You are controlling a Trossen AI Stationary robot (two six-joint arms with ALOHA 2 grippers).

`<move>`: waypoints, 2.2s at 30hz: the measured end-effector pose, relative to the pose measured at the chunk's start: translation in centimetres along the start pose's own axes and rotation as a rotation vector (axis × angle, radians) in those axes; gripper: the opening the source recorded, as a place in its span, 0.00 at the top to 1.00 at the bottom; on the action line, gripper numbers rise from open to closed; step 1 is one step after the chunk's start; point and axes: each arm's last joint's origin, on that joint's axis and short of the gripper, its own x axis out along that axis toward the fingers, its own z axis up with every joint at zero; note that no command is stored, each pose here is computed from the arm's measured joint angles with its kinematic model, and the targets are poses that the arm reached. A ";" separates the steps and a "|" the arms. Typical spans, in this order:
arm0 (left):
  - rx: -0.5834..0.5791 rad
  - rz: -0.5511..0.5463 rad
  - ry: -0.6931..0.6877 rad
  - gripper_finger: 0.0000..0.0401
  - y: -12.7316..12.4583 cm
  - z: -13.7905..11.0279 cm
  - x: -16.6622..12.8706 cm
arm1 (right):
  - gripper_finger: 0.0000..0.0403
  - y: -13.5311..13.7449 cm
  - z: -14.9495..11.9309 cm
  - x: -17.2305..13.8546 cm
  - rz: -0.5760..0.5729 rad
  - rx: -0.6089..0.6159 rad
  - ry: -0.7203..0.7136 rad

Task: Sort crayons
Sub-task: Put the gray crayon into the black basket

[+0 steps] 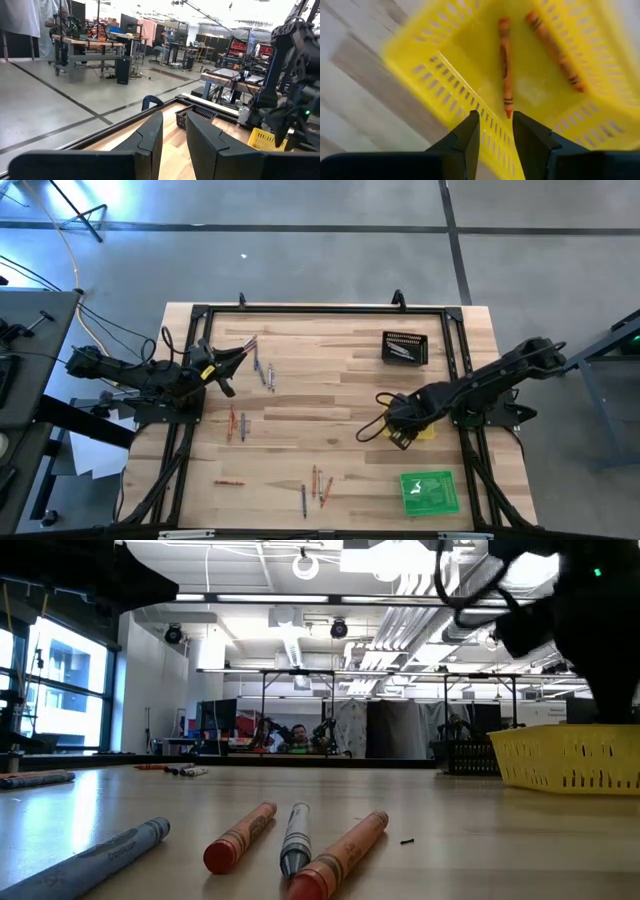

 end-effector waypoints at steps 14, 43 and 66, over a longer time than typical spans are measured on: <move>-0.027 -0.059 -0.016 0.82 -0.2 0.3 0.0 | 0.79 5.7 2.8 -7.8 0.188 -0.178 -0.498; -0.100 -0.517 -0.093 0.82 -4.6 0.6 0.3 | 0.80 15.2 2.9 2.6 0.352 -0.764 -0.480; -0.131 -0.641 -0.101 0.82 -6.4 0.5 -0.7 | 0.80 17.1 4.3 6.8 0.439 0.041 -0.565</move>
